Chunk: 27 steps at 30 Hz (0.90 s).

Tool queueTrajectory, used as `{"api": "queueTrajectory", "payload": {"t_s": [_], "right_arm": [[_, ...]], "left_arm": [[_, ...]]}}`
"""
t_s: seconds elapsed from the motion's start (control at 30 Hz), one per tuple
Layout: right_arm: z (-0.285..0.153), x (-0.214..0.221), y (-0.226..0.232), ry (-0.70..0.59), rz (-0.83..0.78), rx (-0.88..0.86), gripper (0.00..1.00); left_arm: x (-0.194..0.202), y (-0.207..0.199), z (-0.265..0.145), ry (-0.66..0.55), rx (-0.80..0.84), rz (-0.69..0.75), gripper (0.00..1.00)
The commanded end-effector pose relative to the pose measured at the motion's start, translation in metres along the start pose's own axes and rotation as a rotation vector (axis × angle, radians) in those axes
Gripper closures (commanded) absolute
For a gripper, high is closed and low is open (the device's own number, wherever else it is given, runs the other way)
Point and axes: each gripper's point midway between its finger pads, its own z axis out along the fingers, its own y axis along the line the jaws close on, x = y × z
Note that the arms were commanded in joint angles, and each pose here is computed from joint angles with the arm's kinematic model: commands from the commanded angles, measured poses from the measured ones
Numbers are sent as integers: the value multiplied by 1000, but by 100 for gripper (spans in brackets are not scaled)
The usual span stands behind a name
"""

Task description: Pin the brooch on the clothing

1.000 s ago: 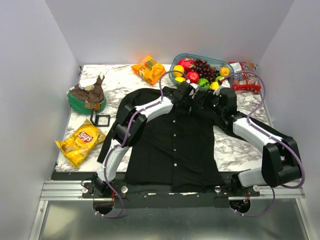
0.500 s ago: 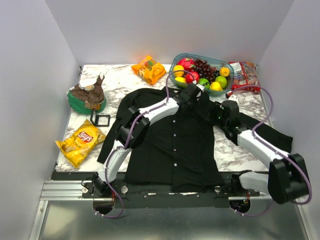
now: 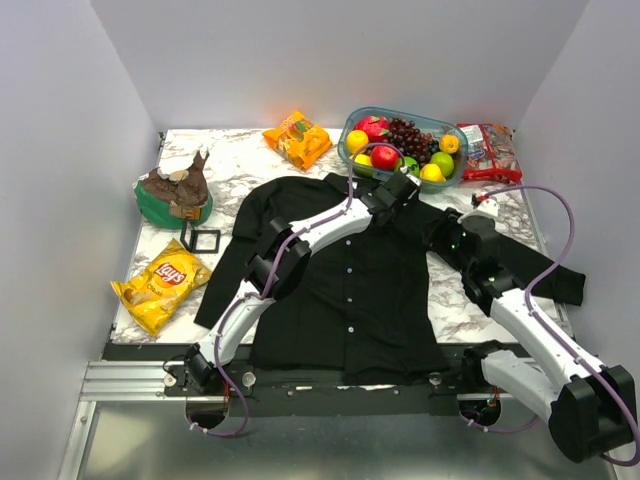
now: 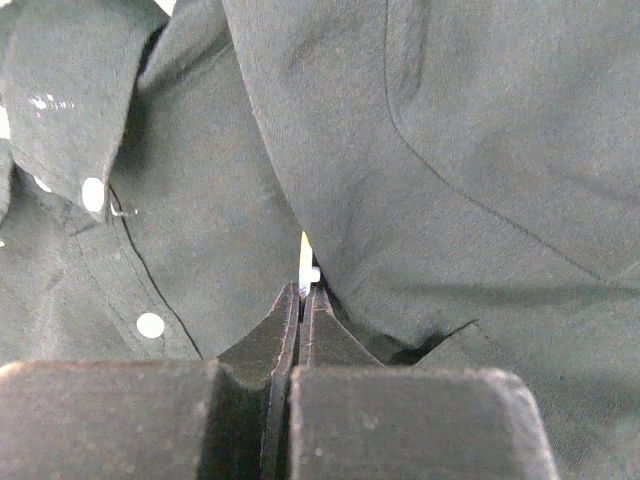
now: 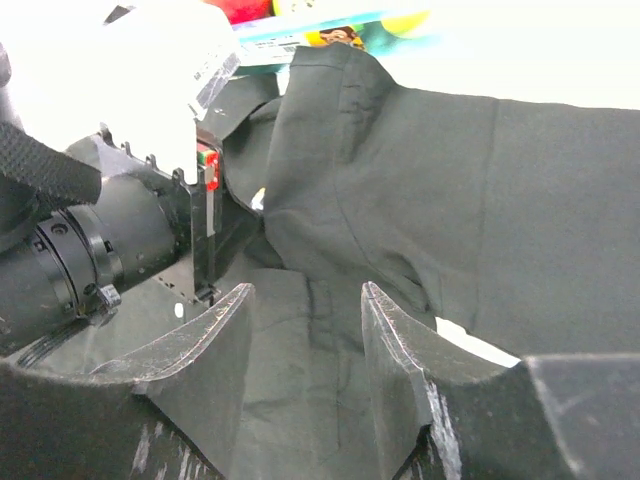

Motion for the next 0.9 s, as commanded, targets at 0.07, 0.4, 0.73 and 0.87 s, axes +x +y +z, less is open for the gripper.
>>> {"api": "queueTrajectory", "payload": {"t_s": [0.07, 0.4, 0.73, 0.87], "right_arm": [[-6, 16, -26, 31, -42, 95, 44], [-6, 32, -35, 72, -40, 114, 44], [-3, 42, -38, 99, -43, 123, 44], [-3, 44, -38, 103, -42, 118, 44]], "left_arm": [[-8, -3, -8, -19, -25, 26, 100], [-56, -18, -57, -202, 87, -33, 100], [-76, -19, -84, -289, 128, -41, 100], [-55, -5, -63, -214, 33, 19, 100]]}}
